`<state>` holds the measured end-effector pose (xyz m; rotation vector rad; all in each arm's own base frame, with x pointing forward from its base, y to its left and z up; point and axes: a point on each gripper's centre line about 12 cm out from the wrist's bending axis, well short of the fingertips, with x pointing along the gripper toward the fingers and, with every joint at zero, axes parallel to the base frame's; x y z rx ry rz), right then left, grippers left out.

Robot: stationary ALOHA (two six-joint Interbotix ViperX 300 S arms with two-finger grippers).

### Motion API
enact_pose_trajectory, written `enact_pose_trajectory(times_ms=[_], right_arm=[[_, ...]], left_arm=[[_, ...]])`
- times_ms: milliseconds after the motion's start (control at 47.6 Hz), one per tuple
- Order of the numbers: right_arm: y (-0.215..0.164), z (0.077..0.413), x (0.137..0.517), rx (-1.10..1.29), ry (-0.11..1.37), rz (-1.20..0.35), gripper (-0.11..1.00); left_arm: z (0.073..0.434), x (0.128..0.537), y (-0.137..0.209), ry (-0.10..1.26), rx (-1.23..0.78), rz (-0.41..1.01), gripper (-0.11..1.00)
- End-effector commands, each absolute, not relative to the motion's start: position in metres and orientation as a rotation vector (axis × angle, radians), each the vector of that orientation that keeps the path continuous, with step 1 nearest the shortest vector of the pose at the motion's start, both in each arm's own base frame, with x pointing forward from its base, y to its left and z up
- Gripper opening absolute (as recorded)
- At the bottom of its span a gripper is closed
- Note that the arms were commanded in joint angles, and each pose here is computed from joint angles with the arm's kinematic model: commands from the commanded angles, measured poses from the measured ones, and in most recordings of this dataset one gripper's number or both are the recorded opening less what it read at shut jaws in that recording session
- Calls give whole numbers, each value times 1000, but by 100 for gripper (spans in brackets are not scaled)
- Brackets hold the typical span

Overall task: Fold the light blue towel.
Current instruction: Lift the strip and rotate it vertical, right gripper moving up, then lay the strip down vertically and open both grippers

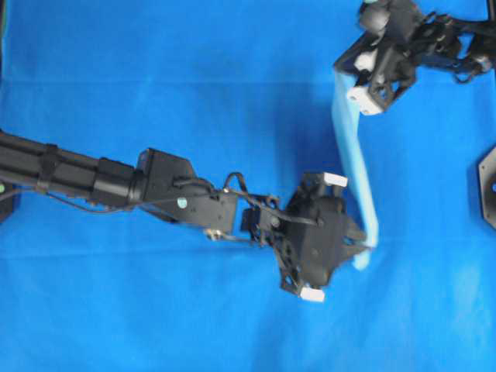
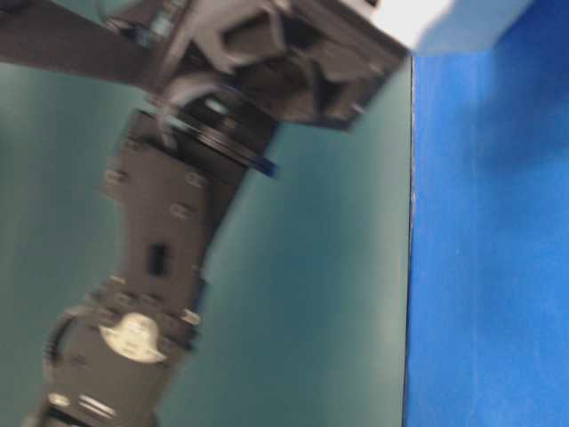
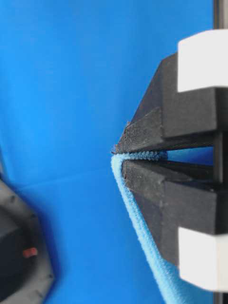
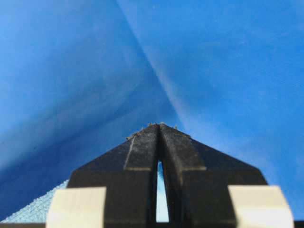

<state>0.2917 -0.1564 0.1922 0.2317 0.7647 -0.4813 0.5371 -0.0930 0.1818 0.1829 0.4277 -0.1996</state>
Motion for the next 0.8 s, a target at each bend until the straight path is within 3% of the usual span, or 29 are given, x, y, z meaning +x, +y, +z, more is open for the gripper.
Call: enact_pose_trajectory(times_ms=[0, 441, 778], right_arm=[[-177, 195, 306, 217, 714, -511, 1], [-179, 185, 385, 166, 671, -424, 1], [-165, 183, 392, 143, 682, -384, 1]], left_arm=[[186, 524, -107, 405, 159, -221, 3], [134, 416, -100, 415, -37, -203, 3], [126, 403, -97, 452, -45, -199, 3]])
